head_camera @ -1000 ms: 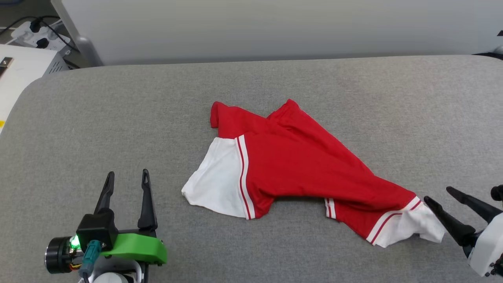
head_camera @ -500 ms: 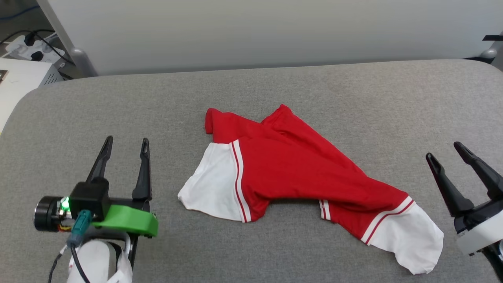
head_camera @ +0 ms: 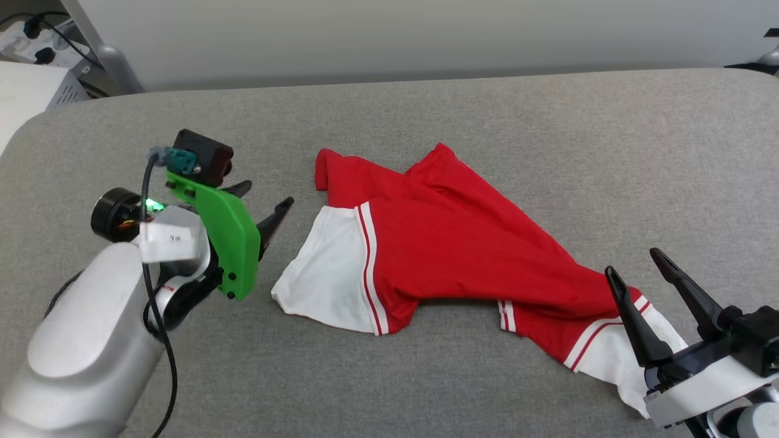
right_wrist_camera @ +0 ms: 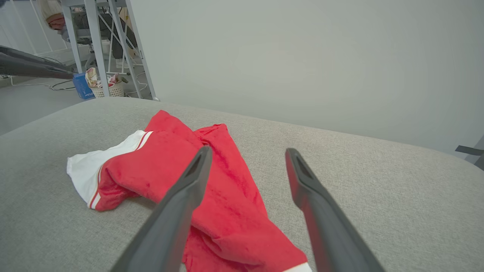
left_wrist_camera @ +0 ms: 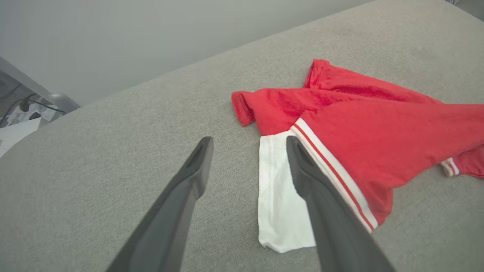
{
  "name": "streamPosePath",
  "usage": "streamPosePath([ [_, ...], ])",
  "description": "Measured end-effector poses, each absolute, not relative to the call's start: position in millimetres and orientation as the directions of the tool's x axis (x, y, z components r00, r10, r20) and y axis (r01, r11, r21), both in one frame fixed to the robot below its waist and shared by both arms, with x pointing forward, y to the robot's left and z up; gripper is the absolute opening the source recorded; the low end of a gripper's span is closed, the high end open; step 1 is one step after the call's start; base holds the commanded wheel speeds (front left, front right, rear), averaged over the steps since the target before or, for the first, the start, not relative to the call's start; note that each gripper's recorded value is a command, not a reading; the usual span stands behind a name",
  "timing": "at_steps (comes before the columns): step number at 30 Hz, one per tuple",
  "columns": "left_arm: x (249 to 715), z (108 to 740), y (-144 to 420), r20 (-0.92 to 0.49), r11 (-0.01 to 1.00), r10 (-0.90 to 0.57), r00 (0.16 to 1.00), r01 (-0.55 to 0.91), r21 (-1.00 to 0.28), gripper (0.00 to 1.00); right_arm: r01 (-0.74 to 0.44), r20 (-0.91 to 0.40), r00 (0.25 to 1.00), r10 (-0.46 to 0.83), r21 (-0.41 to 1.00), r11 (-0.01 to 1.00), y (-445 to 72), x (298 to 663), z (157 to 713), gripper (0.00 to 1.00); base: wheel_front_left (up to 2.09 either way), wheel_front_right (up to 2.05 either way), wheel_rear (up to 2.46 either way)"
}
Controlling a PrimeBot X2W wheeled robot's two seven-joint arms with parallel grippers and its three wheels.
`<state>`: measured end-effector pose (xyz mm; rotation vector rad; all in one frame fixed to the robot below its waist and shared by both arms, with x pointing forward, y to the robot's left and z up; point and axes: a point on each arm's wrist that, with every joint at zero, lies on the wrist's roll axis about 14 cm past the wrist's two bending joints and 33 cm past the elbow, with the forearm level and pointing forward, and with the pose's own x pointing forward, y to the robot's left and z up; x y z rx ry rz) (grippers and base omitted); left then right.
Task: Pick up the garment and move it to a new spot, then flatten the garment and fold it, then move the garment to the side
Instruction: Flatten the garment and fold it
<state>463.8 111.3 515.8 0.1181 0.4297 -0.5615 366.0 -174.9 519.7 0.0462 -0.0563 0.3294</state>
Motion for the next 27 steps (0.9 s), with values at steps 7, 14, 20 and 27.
streamPosePath([
  [7,454.1,466.6,104.8,-0.695,0.802,-0.476,0.539,0.590,-0.092,1.00,-0.336,0.041,0.942,0.334,0.039,0.941,-168.1,374.1,510.3,1.00,0.00,0.00,0.00],
  [14,438.9,406.7,104.6,-0.833,0.782,-0.415,0.367,0.612,-0.120,1.00,-0.325,0.013,0.946,0.325,0.042,0.945,-170.3,383.7,499.9,1.00,0.00,0.00,0.00],
  [20,429.2,366.8,109.1,-0.898,0.761,-0.351,0.264,0.640,-0.109,1.00,-0.298,-0.018,0.954,0.299,0.048,0.953,-177.7,387.7,489.0,1.00,0.00,0.00,0.00],
  [27,438.4,364.7,102.4,-0.868,0.740,-0.398,0.295,0.663,-0.114,0.00,-0.272,-0.036,0.961,0.274,0.049,0.961,-184.5,388.4,483.1,1.00,0.00,0.00,0.00],
])
